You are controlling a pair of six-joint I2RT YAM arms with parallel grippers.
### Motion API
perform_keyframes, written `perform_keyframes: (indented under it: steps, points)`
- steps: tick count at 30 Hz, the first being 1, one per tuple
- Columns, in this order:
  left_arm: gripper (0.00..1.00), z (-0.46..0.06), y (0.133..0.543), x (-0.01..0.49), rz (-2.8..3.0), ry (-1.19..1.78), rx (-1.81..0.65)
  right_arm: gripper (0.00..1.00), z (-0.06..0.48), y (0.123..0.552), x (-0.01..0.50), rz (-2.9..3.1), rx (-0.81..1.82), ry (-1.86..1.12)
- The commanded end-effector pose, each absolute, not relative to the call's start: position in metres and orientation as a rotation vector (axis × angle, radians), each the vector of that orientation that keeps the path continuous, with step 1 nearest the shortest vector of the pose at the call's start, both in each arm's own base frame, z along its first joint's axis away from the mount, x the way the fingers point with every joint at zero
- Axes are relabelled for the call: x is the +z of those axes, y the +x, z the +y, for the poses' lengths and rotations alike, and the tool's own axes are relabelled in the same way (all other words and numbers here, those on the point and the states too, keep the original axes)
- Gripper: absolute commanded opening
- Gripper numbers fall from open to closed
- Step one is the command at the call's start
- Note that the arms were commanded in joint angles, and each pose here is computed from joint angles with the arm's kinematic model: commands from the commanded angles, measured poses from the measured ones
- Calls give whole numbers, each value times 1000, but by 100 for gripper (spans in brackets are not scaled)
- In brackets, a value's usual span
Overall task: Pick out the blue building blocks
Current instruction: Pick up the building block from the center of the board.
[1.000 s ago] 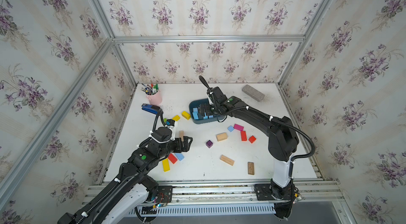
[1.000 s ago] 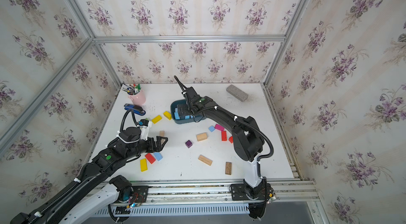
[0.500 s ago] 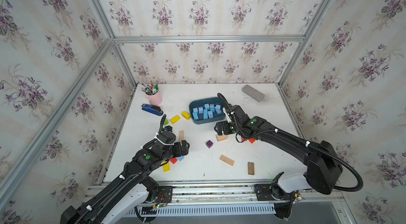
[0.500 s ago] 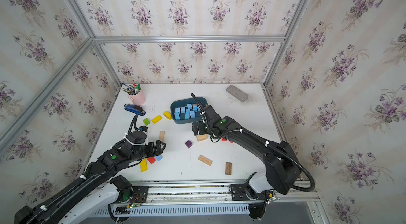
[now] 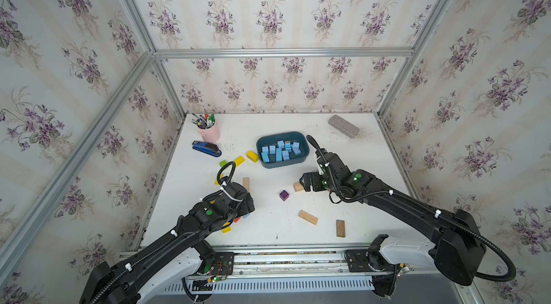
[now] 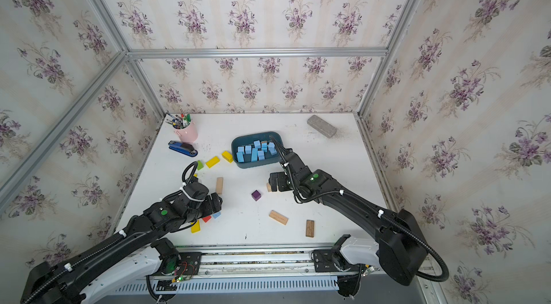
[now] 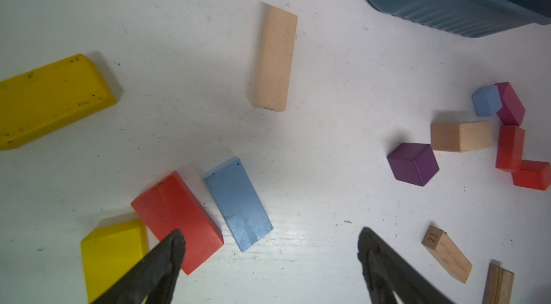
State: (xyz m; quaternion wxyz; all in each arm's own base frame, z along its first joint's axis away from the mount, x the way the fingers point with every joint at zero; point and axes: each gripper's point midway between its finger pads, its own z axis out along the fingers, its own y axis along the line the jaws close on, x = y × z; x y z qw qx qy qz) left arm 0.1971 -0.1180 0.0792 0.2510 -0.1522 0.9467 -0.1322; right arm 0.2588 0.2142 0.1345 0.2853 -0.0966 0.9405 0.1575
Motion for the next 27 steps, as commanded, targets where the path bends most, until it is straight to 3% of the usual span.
perform_keyframes:
  steps: [1,27]
  points:
    - [91,-115,204,79,2571,-477,-305,100,210,262,144,2480,422,-208]
    - [75,-114,221,42,2714,-551,-103,100,224,283,158,2456,396,-228]
